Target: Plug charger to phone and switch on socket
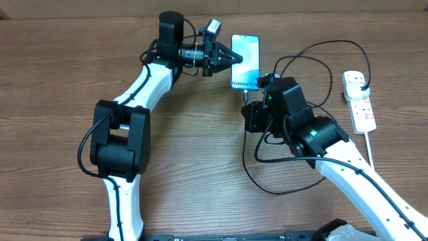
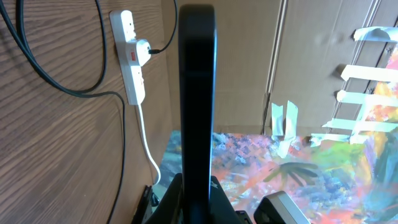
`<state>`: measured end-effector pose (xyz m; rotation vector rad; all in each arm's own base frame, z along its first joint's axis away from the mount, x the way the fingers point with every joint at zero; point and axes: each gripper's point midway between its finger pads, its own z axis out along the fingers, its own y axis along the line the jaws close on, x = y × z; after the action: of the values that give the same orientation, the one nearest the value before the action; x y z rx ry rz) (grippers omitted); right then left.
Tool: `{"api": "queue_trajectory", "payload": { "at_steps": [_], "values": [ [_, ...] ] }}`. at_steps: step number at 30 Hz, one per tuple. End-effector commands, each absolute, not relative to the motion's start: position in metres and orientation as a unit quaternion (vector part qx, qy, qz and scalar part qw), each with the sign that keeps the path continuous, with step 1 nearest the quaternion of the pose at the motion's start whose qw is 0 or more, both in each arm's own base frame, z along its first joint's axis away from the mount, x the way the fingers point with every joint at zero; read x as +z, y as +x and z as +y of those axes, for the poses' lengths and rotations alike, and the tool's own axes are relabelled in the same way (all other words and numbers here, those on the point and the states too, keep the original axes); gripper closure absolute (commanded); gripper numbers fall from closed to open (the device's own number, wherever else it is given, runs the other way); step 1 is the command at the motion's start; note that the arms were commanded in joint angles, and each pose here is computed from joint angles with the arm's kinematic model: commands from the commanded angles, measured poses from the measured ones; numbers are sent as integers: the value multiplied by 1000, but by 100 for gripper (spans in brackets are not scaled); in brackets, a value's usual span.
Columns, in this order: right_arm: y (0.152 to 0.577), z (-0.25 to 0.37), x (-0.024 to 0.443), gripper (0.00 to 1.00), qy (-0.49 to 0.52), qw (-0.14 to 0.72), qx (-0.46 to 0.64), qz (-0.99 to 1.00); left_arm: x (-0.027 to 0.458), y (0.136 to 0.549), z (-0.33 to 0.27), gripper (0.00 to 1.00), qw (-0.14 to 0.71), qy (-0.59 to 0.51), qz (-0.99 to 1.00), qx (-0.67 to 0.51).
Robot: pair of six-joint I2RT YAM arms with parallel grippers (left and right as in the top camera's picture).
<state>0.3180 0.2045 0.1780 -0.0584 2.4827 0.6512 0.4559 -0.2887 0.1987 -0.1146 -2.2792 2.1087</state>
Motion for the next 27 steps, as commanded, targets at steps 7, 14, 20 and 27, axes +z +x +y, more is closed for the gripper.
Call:
{"api": "queue_trajectory", "payload": {
  "at_steps": [7,14,20,27],
  "values": [
    [321,204,181,96,-22,290,240,926,212,454,-286,96,-1,-71,-725,685],
    [322,205,182,96,-23,293,242,925,212,454,-286,96,-18,-88,-723,685],
    [322,205,182,96,-23,293,242,925,212,454,-286,96,-6,-77,-724,685],
    [322,205,182,96,-23,293,242,925,212,455,-286,96,28,-38,-728,684]
  ]
}}
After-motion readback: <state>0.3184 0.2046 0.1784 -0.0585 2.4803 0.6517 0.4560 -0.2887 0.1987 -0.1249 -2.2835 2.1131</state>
